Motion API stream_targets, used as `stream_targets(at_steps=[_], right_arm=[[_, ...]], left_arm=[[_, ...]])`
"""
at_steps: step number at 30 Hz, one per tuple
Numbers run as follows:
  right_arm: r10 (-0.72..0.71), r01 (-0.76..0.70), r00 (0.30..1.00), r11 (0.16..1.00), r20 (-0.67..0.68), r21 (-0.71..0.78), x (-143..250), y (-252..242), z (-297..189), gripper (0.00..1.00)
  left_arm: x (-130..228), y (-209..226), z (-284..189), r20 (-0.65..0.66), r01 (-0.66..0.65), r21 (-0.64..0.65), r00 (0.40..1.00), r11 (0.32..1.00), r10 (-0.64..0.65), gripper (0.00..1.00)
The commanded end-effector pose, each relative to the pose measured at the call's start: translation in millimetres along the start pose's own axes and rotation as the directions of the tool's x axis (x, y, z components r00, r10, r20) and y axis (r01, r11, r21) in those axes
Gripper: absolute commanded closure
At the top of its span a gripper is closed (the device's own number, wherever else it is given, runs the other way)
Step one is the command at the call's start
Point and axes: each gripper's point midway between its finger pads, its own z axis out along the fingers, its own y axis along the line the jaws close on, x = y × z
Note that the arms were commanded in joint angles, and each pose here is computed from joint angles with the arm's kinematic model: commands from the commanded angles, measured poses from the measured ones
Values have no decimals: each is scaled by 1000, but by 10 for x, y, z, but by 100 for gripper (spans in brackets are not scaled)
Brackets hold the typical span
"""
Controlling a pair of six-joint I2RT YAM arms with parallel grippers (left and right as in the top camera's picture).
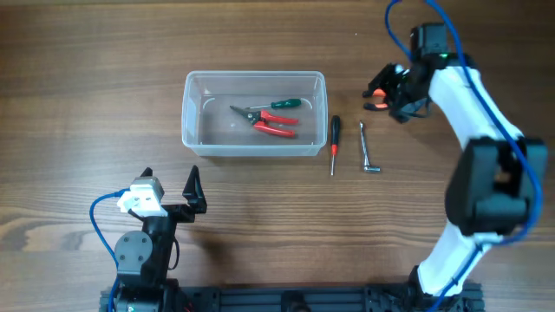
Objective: Pack container
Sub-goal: 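Move the right gripper to the orange-black pliers and grasp them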
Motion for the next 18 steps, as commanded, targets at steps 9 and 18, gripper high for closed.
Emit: stream_targets(at_steps=[9, 18], right_arm=[[358, -357, 931, 934, -75, 27, 99, -45, 276, 37], [373, -377, 926, 922, 57, 88, -68, -235, 273, 46]], left_arm=[[14, 23, 3, -1, 10, -9, 1000, 1000, -10, 0], [12, 22, 2, 0, 10, -9, 1000, 1000, -10, 0]])
